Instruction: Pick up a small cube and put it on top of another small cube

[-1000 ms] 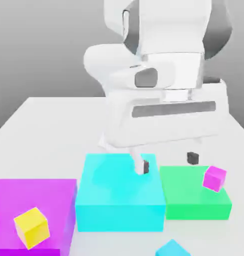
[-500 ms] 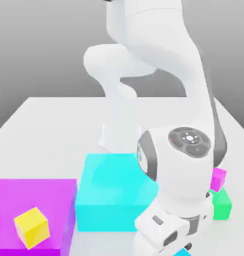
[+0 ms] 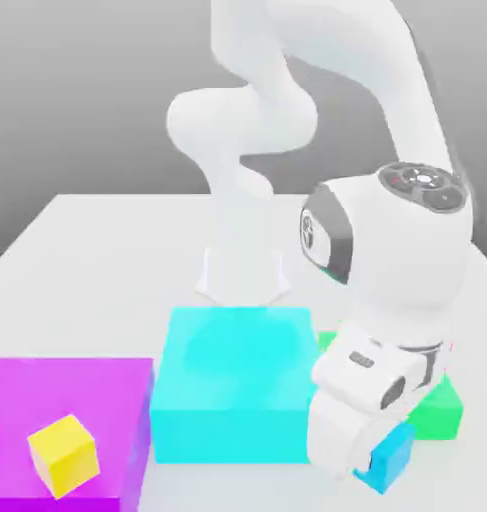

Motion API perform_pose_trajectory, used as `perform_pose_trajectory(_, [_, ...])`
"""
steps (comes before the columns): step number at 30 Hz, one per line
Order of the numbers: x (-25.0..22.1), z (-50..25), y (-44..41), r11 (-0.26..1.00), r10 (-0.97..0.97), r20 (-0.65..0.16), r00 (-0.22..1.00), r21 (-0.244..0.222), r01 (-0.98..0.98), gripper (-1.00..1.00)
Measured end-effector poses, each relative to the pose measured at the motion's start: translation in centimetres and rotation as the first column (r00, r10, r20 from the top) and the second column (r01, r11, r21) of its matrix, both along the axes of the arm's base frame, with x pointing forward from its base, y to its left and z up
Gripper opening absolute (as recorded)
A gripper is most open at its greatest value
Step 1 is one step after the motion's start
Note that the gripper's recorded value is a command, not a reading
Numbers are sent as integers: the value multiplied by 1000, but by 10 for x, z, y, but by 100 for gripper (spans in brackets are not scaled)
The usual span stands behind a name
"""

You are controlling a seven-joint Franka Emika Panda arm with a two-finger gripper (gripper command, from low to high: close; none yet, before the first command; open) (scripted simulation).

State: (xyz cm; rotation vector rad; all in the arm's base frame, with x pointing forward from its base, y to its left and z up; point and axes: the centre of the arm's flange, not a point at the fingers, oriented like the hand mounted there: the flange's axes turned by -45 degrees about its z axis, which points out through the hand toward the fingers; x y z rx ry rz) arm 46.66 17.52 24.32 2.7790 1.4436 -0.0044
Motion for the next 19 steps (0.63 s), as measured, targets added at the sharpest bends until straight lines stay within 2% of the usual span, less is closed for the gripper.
perform_pose_trajectory(4, [-57,29,48,967,253,-1,967,-2,-253,-100])
perform_pose_trajectory(10, [-138,59,79,833,553,-4,833,9,-553,-100])
perform_pose_trajectory(14, [-148,20,83,807,591,-4,807,11,-591,-100])
perform_pose_trajectory(15, [-149,7,82,806,591,-4,806,10,-591,100])
perform_pose_trajectory(19, [-149,7,82,806,591,-4,806,10,-591,100])
